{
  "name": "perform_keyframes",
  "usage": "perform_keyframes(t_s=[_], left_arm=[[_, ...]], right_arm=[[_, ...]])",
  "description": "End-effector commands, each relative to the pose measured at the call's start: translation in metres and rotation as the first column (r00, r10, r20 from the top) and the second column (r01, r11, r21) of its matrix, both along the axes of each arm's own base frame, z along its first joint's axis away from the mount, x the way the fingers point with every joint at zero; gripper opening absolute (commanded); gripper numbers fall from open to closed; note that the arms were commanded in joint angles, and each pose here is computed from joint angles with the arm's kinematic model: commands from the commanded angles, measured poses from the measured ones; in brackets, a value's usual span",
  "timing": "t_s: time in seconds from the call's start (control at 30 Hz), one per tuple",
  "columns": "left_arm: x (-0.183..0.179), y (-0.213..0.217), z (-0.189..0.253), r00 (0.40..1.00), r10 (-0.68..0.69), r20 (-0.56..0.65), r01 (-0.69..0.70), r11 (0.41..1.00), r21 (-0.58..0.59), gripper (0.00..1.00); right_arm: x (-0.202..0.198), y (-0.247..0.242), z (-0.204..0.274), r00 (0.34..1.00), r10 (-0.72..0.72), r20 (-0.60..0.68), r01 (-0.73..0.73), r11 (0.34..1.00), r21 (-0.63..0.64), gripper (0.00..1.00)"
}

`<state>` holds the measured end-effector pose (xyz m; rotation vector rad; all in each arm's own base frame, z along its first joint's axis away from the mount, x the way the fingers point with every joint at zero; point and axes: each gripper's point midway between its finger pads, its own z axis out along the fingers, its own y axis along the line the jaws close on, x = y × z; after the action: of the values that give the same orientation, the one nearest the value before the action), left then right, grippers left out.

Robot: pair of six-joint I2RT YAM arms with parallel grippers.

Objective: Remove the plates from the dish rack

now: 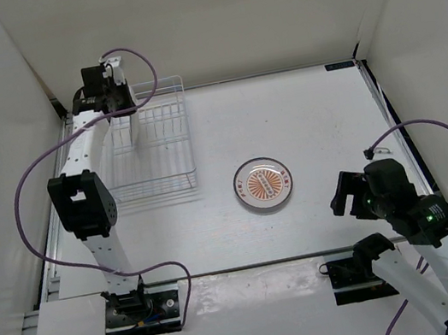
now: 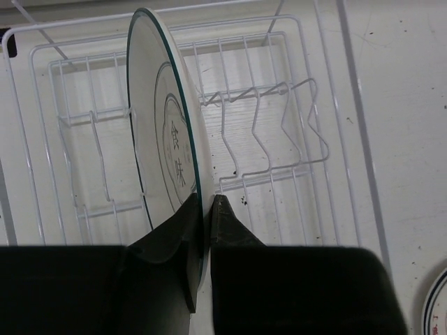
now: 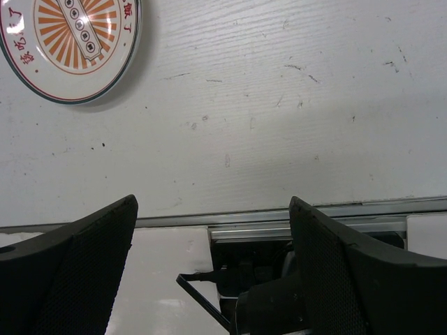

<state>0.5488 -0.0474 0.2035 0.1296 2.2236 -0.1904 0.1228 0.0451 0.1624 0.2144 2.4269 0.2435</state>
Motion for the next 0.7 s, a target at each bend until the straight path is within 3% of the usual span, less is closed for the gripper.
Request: perform_keyframes(t_s=[0.0,0.17,0.3,0.4,0.5,0.53,0.63,0.67], left_arm=[[-0.012,0.016,0.115,0.962,0.029,0.272,-0.047,0.997,0.06,0.0],[-0.041,0.006,0.176,0.927,0.023,0.375,-0.029,1.0,0.009,0.0],[-0.071,-0.003,0.209,0.902,-0.001,0.432,-0.043,0.995,0.092,0.0],[-0.103,-0.015,0.223,0.851,-0.025,0.524,-0.01,0.998,0.064,0.0],[-0.144,-0.022,0.231,0.843,-0.048,0.536,0.038,0.999,0.03,0.0],[-0.151,-0.025,0.218,0.862,-0.065,0.502,0.057,0.998,0.03,0.0],[-0.184,-0.048,0.228,0.837,-0.164,0.521,0.154,0.986,0.063,0.0],[-0.2,-0.067,0.214,0.85,-0.235,0.471,0.22,0.972,0.087,0.0]], right_arm=[[0.004,0.002,0.001,1.0,0.017,0.011,-0.017,1.0,0.001,0.9],[0.004,0.003,0.001,1.0,0.02,0.014,-0.02,1.0,0.004,0.9],[0.003,0.003,0.001,1.0,0.021,0.013,-0.021,1.0,0.005,0.9],[0.004,0.004,0.002,0.999,0.024,0.022,-0.024,1.0,0.007,0.9],[0.004,0.004,0.003,0.999,0.028,0.024,-0.028,1.0,0.01,0.9],[0.004,0.004,0.002,0.999,0.027,0.021,-0.027,1.0,0.009,0.9],[0.003,0.004,0.002,0.999,0.029,0.026,-0.03,0.999,0.012,0.9],[0.003,0.006,0.002,0.999,0.038,0.031,-0.039,0.999,0.017,0.9]])
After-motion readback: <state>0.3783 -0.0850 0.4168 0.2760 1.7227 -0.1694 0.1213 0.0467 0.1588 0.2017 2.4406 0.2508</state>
